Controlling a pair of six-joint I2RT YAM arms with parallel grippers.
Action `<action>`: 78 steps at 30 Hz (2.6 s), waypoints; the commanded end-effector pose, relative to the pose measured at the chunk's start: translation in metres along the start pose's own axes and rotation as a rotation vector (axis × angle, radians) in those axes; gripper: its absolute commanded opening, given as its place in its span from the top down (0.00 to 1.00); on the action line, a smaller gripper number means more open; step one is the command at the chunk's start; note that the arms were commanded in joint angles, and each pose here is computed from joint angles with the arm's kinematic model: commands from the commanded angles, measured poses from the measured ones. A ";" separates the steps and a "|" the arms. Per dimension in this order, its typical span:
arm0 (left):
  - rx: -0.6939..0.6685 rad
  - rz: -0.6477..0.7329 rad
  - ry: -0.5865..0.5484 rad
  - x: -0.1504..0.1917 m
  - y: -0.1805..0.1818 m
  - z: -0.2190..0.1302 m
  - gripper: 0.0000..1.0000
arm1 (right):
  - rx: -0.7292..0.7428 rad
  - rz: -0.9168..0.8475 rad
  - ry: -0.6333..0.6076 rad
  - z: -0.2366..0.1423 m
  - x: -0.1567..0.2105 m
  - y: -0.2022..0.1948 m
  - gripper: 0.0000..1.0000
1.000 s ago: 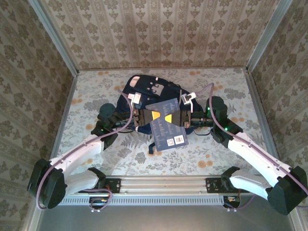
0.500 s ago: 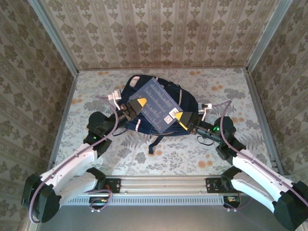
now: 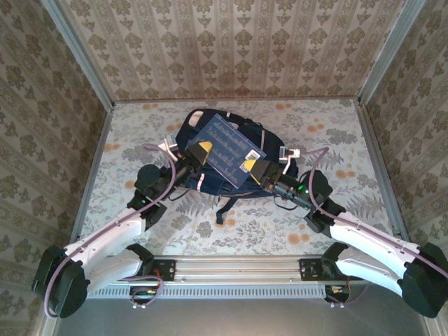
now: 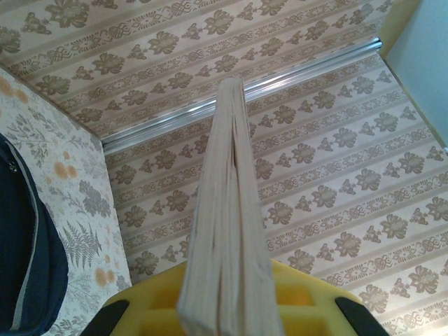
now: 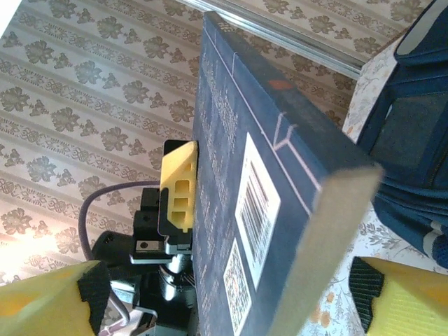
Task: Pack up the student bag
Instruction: Pass the book, then open the student bag at the top-center of the table.
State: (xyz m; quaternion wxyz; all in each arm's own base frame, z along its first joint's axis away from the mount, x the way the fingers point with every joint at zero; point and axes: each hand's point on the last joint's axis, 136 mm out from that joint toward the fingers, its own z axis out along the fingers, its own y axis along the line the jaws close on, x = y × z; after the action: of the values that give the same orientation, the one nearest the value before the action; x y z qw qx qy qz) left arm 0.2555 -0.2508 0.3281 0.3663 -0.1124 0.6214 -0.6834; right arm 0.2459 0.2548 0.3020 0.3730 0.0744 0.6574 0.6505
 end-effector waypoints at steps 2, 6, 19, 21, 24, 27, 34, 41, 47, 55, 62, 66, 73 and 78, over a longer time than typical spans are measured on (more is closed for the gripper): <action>0.062 -0.020 -0.022 -0.002 -0.017 0.004 1.00 | -0.078 -0.043 -0.074 0.011 -0.018 0.029 0.18; 0.045 -0.027 -0.016 0.003 -0.011 0.006 1.00 | -0.062 -0.047 -0.116 0.016 -0.026 0.026 0.37; -0.242 0.236 0.193 0.027 0.023 0.014 0.33 | 0.292 -0.127 -0.275 -0.036 -0.067 -0.018 1.00; -0.342 0.299 0.320 0.038 0.037 0.021 0.30 | 0.426 -0.136 -0.312 -0.060 -0.081 -0.033 1.00; -0.450 0.332 0.475 0.051 0.058 0.040 0.29 | 0.558 -0.137 -0.364 -0.093 -0.098 -0.050 1.00; -0.487 0.335 0.595 0.062 0.072 0.067 0.28 | 0.686 -0.109 -0.413 -0.125 -0.107 -0.072 1.00; -0.587 0.240 0.807 0.089 0.126 0.131 0.31 | 0.875 -0.048 -0.476 -0.175 -0.118 -0.116 1.00; -0.639 0.211 0.866 0.098 0.156 0.164 0.31 | 0.941 -0.079 -0.480 -0.187 -0.119 -0.129 1.00; -0.667 0.124 0.893 0.111 0.175 0.176 0.37 | 0.962 -0.082 -0.442 -0.185 -0.113 -0.143 1.00; -0.764 0.163 0.935 0.115 0.199 0.159 0.40 | 0.922 -0.106 -0.400 -0.172 -0.113 -0.147 1.00; -0.788 0.206 0.962 0.115 0.205 0.151 0.46 | 0.887 -0.093 -0.408 -0.165 -0.115 -0.149 1.00; -0.812 0.248 0.963 0.114 0.210 0.151 0.56 | 0.872 -0.073 -0.398 -0.161 -0.114 -0.148 1.00; -0.809 0.313 0.968 0.116 0.216 0.157 0.64 | 0.861 -0.062 -0.394 -0.162 -0.111 -0.144 1.00; -0.833 0.368 1.017 0.123 0.226 0.158 0.69 | 0.868 -0.081 -0.399 -0.166 -0.112 -0.137 1.00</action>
State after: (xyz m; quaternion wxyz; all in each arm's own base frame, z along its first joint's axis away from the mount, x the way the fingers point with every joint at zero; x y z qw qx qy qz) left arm 0.3522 -0.4432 0.1241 0.0710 0.1695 0.9322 -0.3119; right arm 0.2817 0.0354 0.1846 0.4383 0.3312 0.7935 0.2619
